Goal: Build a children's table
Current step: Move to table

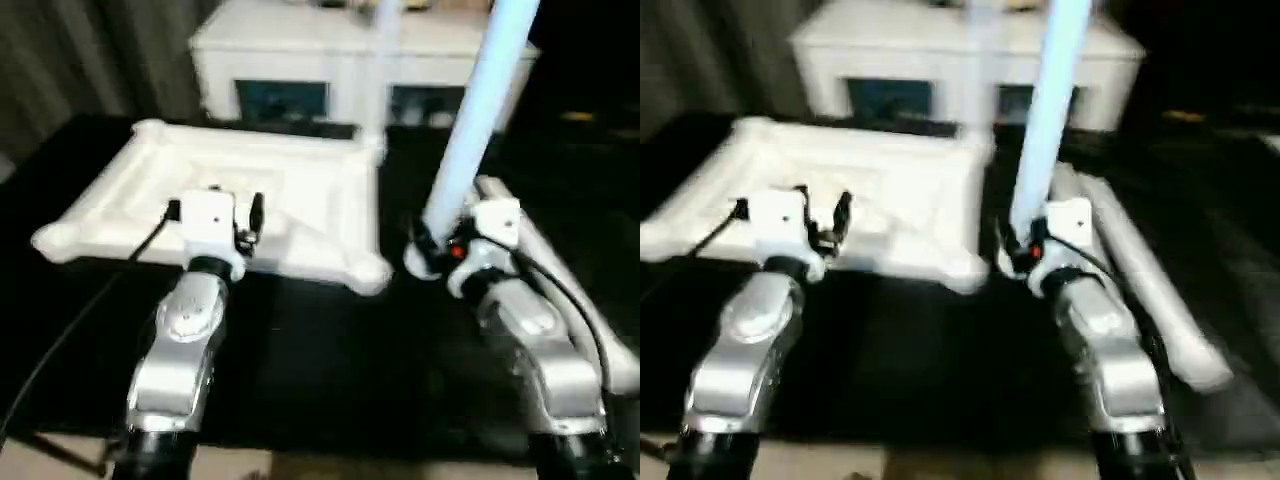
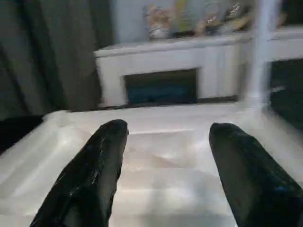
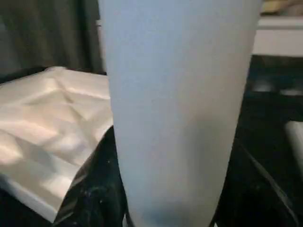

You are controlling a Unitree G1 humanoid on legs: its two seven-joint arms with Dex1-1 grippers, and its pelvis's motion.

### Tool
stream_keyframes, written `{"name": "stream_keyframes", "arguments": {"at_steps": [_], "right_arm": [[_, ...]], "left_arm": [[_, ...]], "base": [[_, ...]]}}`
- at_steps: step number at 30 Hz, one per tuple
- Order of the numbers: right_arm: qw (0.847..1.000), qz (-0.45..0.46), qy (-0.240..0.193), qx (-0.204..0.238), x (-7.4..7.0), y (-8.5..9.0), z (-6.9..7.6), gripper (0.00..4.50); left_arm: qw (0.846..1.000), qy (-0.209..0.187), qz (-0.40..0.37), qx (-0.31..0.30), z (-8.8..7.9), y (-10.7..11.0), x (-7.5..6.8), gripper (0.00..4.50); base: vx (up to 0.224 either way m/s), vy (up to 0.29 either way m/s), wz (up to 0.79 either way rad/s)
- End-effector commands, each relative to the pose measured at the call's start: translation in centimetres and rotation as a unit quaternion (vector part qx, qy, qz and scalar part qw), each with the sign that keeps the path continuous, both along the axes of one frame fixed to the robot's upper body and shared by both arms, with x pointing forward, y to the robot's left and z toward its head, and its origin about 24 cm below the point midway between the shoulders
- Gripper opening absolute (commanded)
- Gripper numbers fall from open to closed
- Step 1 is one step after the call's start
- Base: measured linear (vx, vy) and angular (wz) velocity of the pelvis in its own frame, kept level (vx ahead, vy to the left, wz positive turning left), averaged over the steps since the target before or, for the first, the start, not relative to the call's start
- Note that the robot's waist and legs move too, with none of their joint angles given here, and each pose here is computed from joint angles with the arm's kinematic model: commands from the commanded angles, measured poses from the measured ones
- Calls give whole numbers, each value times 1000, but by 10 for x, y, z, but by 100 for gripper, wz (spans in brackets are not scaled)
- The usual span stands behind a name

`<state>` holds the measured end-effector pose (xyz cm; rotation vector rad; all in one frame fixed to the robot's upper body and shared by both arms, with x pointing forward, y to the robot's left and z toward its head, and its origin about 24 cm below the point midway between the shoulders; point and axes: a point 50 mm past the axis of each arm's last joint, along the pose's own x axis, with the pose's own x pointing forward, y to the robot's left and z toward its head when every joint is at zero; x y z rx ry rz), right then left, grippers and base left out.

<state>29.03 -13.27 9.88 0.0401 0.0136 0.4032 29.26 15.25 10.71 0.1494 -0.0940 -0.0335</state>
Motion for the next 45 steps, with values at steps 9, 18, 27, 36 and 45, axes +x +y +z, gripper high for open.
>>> {"name": "stream_keyframes", "arguments": {"at_steps": [9,18,27,36,45], "right_arm": [[1000,4,-18,-10,-3,-4,5,189],[1000,-3,-21,-10,-4,-12,6,189],[1000,-13,-15,-1,-9,-23,6,189],[1000,-20,-4,13,-12,-19,2,189],[999,-38,2,3,-13,-21,0,189]], "left_arm": [[1000,1,-14,0,-4,-2,-2,318],[985,17,-174,-5,-16,-14,-14,318],[983,47,-177,10,-13,7,-9,394],[985,35,-166,-37,-8,-7,-9,394],[990,40,-135,-24,-13,-14,-13,394]], "base": [[224,-21,3],[137,64,-1],[-101,19,-3],[-31,-11,-6],[-86,31,1]]}}
